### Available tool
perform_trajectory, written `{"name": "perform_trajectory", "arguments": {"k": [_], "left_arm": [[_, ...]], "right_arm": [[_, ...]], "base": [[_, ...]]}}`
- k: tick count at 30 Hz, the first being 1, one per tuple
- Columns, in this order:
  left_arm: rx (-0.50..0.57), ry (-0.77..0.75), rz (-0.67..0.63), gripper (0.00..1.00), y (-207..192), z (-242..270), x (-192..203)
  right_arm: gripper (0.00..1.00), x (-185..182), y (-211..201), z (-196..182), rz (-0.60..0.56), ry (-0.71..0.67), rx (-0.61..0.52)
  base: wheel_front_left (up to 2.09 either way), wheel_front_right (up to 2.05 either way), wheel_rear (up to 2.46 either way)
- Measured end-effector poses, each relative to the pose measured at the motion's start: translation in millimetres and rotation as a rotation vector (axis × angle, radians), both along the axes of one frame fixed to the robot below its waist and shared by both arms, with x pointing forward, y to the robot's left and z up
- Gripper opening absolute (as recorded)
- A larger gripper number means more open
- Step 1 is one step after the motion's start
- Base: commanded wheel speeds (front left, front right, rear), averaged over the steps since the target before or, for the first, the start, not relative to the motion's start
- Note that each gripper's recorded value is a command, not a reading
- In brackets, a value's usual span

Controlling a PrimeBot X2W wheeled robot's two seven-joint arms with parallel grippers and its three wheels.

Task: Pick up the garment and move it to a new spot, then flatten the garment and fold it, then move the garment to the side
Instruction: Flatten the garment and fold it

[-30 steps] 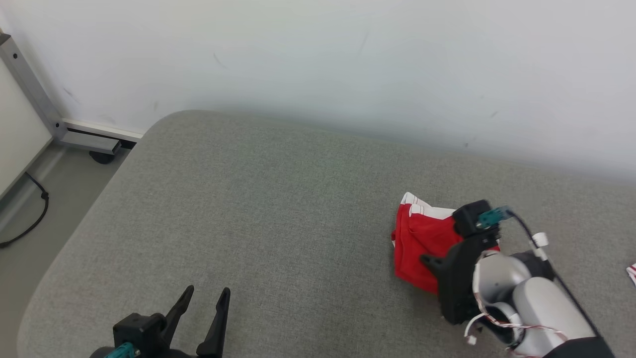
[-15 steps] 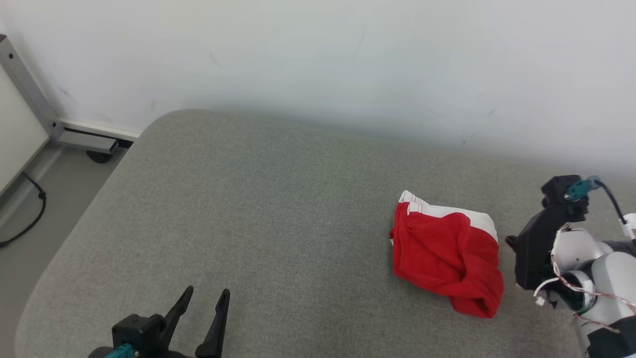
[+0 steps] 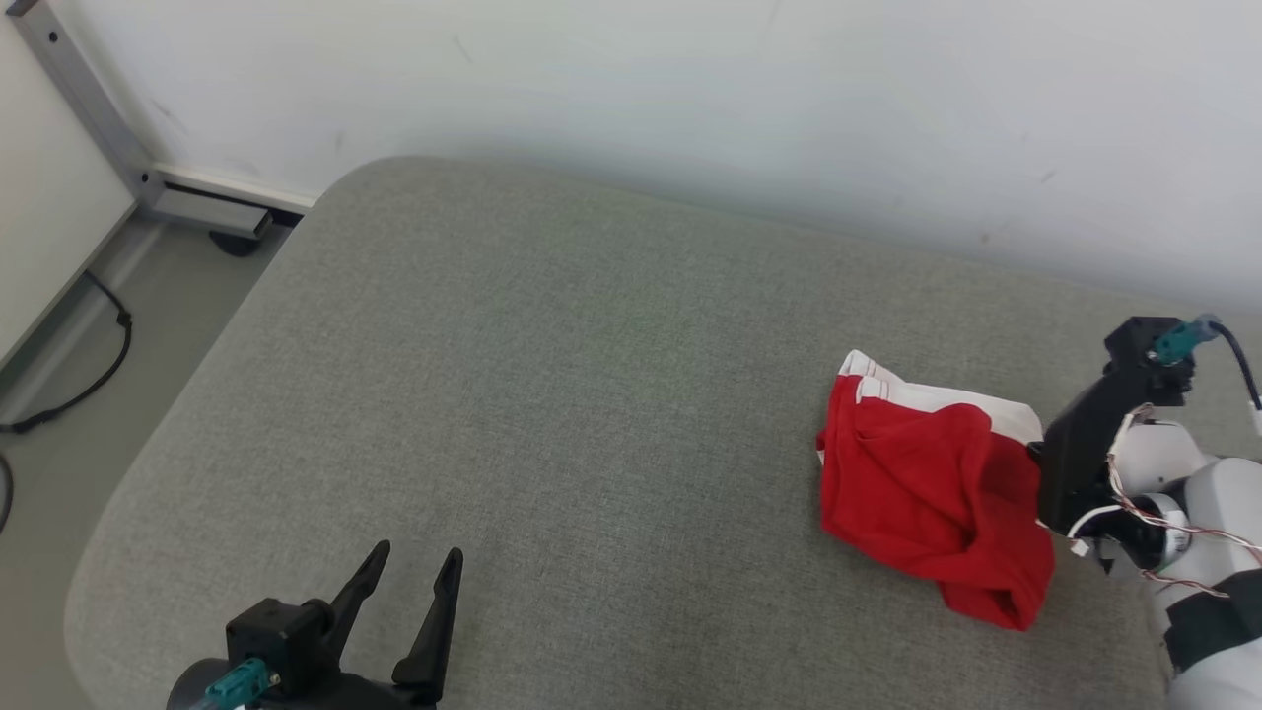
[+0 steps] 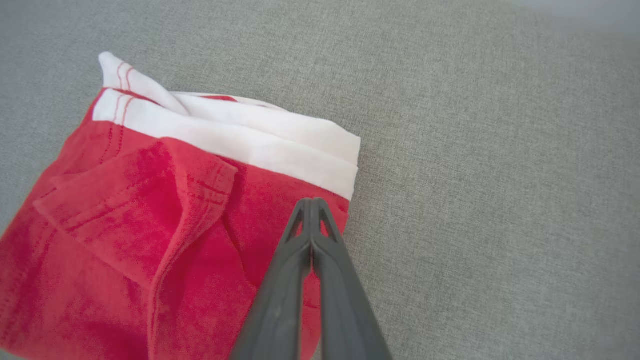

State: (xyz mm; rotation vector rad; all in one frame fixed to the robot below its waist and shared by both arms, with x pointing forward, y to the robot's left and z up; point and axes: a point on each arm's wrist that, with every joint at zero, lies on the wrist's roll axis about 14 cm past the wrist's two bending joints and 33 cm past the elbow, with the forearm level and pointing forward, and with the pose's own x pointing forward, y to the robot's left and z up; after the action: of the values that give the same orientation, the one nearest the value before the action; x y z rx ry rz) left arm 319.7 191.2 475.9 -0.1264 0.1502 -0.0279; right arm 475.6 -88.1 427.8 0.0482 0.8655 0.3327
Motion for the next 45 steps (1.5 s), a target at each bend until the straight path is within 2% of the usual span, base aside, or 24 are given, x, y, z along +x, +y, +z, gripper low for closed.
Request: {"name": "perform_trajectory", "arguments": {"k": [5,14,22,39,45], "left_arm": [[0.001,0.013,0.018,1.0,4.3,-4.2,-0.7],[-0.002,0.003,0.029,1.0,5.7,-2.7,-2.6],[-0.008,-0.011,0.018,1.0,2.2,1.0,-2.8],[-0.017,-0.025,0.014,1.0,-0.6,3.6,-4.5],[-0.019,-0.033,0.021,1.0,1.1,5.6,-8.1]], "right_arm": [[0.0,-9.5,38.0,-9.6,0.072,0.07,0.064],[0.0,-22.6,48.7,-1.8,0.145,0.093,0.063],[0.0,-60.4,75.3,0.5,0.29,0.144,0.065],[0.0,-92.5,122.0,15.4,0.439,0.116,0.118],[0.0,-67.5,113.0,41.6,0.4,0.01,0.122]], "base": [[0.0,0.0,0.0],[0.0,0.0,0.0],[0.0,0.0,0.0],[0.0,0.0,0.0],[0.0,0.0,0.0]]}}
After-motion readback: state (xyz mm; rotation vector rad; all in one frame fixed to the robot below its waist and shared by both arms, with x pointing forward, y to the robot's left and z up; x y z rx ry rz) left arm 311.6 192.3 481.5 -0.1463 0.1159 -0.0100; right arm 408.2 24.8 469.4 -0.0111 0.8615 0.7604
